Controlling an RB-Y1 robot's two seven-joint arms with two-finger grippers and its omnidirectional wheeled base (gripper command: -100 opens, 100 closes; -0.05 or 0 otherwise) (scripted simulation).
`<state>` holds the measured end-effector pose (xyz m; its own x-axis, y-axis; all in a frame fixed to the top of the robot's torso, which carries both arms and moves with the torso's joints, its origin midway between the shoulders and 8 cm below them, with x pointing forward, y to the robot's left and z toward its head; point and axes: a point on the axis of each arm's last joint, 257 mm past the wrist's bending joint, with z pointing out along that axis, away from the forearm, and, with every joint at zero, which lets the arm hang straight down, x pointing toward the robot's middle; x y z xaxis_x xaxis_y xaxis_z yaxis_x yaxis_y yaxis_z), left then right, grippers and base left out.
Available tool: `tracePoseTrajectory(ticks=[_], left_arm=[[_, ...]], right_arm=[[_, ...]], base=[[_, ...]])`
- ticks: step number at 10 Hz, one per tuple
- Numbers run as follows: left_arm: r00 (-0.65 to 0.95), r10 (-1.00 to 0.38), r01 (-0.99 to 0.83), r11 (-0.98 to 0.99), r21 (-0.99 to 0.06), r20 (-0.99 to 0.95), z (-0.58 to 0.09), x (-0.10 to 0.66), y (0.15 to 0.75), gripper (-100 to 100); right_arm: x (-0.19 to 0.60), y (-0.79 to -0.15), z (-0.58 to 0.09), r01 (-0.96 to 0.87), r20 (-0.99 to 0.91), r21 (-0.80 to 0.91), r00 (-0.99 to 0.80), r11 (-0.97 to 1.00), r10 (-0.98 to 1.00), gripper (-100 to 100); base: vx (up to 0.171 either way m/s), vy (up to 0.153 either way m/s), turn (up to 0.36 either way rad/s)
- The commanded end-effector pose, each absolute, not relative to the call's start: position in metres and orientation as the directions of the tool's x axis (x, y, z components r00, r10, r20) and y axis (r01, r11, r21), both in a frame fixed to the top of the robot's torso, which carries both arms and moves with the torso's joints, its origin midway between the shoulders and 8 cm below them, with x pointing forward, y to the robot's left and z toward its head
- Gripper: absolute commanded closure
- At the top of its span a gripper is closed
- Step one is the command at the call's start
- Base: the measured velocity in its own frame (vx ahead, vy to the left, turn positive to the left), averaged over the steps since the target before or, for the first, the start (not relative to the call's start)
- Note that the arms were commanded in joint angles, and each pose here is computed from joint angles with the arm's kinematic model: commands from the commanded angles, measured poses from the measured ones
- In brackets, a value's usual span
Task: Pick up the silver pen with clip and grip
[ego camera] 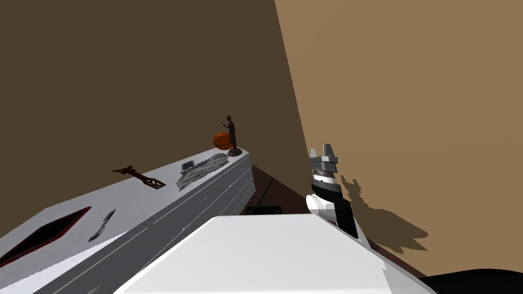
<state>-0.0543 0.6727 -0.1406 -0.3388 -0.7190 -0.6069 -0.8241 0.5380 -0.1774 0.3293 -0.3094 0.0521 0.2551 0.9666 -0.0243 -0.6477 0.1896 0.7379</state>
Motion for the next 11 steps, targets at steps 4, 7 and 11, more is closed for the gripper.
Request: tracePoseTrajectory(ticks=[4, 7, 11], left_arm=[[-0.393, -0.755, -0.849, 0.518, -0.109, -0.525, -0.14, -0.069, 0.674, -100], [-0.41, -0.772, -0.858, 0.507, -0.081, -0.486, -0.142, -0.076, 0.672, -100], [-0.411, -0.775, -0.86, 0.504, -0.078, -0.481, -0.15, -0.081, 0.672, -100]], right_arm=[[0.329, -0.309, 0.052, -0.648, -0.024, 0.738, 0.255, 0.19, 0.967, 0], [0.329, -0.309, 0.052, -0.648, -0.024, 0.738, 0.255, 0.19, 0.967, 0], [0.329, -0.309, 0.052, -0.648, -0.024, 0.738, 0.255, 0.19, 0.967, 0]], base=[[0.138, 0.03, -0.192], [0.102, 0.052, -0.117], [0.039, 0.035, -0.031]])
